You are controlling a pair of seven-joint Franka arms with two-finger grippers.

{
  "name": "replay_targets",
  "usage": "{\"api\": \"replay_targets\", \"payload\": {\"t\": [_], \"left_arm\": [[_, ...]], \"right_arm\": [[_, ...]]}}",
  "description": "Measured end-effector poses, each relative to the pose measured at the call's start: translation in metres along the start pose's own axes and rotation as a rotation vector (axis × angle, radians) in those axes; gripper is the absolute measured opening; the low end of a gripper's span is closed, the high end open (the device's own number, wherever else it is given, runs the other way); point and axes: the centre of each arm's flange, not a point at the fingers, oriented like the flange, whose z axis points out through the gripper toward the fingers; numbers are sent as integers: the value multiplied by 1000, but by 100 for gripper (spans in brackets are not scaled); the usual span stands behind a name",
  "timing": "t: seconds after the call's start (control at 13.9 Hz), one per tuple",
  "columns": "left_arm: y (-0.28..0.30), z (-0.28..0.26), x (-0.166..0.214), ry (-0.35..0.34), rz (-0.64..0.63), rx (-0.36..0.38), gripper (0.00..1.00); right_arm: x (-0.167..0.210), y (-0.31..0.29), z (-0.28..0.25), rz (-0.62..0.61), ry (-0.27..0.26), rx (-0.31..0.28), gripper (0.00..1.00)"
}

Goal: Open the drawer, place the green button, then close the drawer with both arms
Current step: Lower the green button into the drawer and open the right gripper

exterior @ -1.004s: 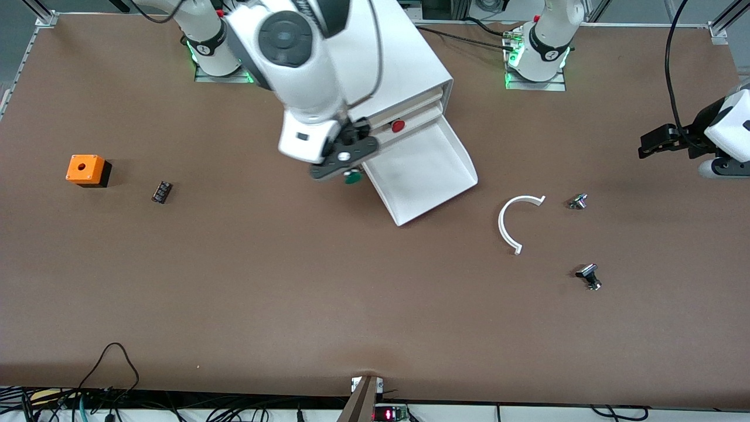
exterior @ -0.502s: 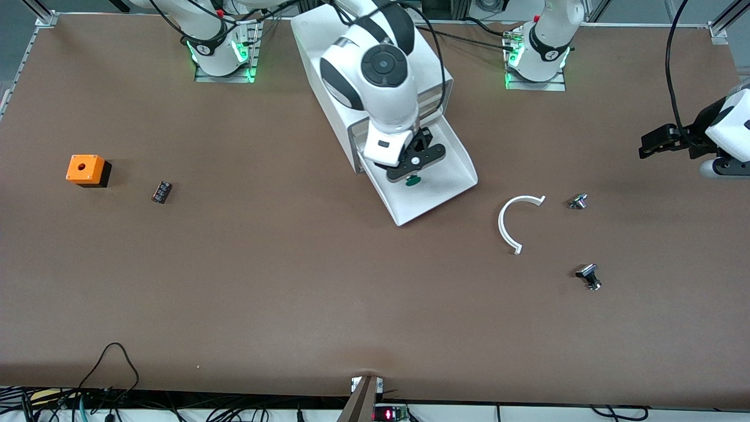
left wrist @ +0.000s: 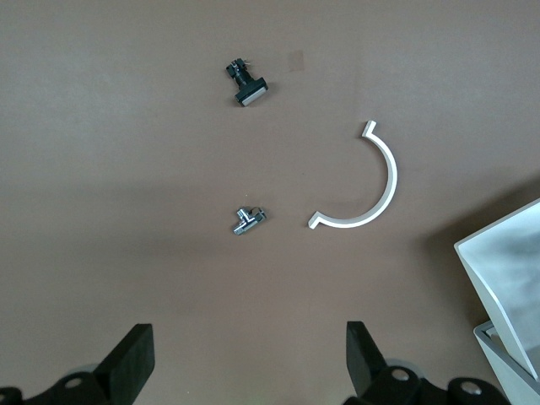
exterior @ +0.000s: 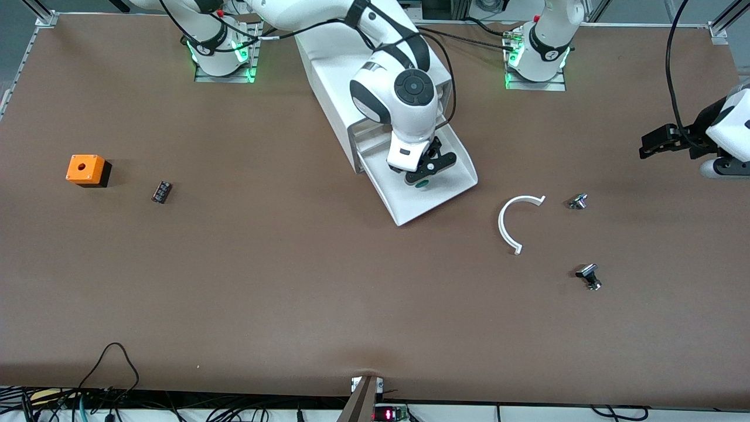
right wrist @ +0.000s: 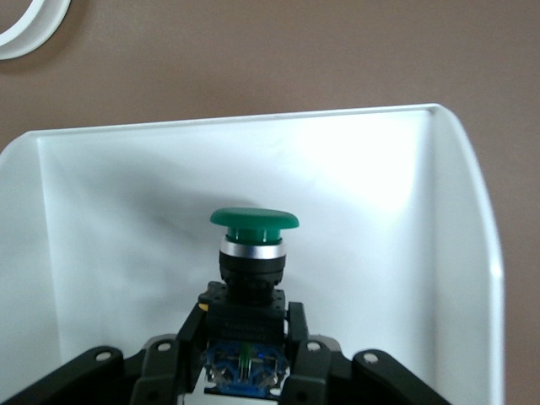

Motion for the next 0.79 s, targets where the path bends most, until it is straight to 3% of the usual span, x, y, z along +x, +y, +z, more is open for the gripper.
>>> {"api": "replay_targets", "payload": {"t": [0.36,0.43,0.79], "left_arm": [[0,-1,0,4,0,0,100],[0,-2,1,8,0,0,100],[-1,-7,2,20,-2,0,100]], "right_arm": [[-2,0,18,21,26,13,41],[-2,0,18,36,27,13,46],[5,14,10,55,29,-9,96]]}}
